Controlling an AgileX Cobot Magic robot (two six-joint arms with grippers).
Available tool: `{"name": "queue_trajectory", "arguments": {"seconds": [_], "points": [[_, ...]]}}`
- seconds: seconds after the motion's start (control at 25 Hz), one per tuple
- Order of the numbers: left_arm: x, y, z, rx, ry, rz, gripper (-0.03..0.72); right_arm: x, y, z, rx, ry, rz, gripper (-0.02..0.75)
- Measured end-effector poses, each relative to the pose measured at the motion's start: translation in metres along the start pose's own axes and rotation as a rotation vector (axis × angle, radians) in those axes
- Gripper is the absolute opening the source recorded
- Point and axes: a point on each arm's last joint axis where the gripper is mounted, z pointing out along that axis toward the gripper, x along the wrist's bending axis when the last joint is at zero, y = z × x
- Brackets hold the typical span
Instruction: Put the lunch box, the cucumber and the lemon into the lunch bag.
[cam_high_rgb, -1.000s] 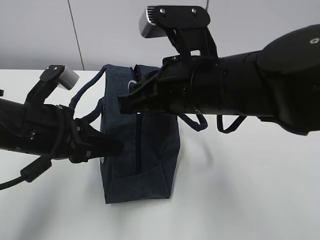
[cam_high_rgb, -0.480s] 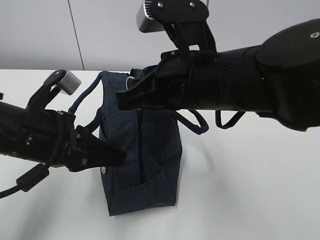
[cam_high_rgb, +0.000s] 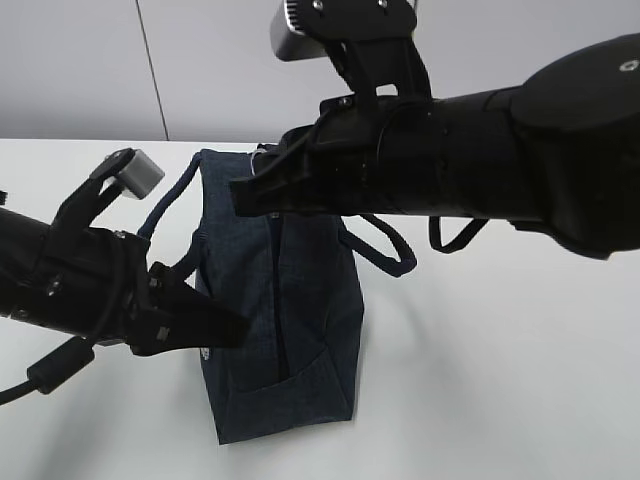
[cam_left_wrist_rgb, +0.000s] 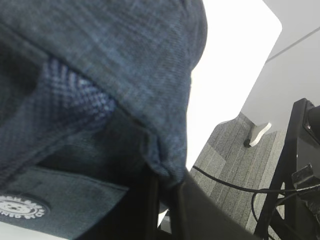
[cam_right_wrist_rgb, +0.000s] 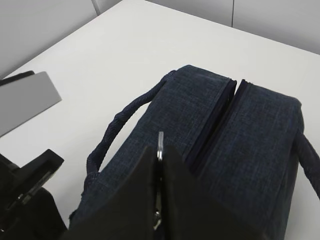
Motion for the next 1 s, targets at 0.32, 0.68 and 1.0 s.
{"name": "queue_trajectory", "arguments": {"seconds": [0.32,0.68,1.0], "points": [[0.001,-0.003,0.0,0.035,0.006,0.0,-0.006,0.0,0.005,0.014,-0.003,-0.003,-0.024,0.0],[0.001,-0.005,0.0,0.057,0.007,0.007,-0.006,0.0,0.015,0.034,-0.019,-0.012,-0.049,0.0],[0.001,-0.007,-0.001,0.081,0.011,0.01,-0.006,-0.004,0.024,0.053,-0.037,-0.029,-0.055,0.0]]}}
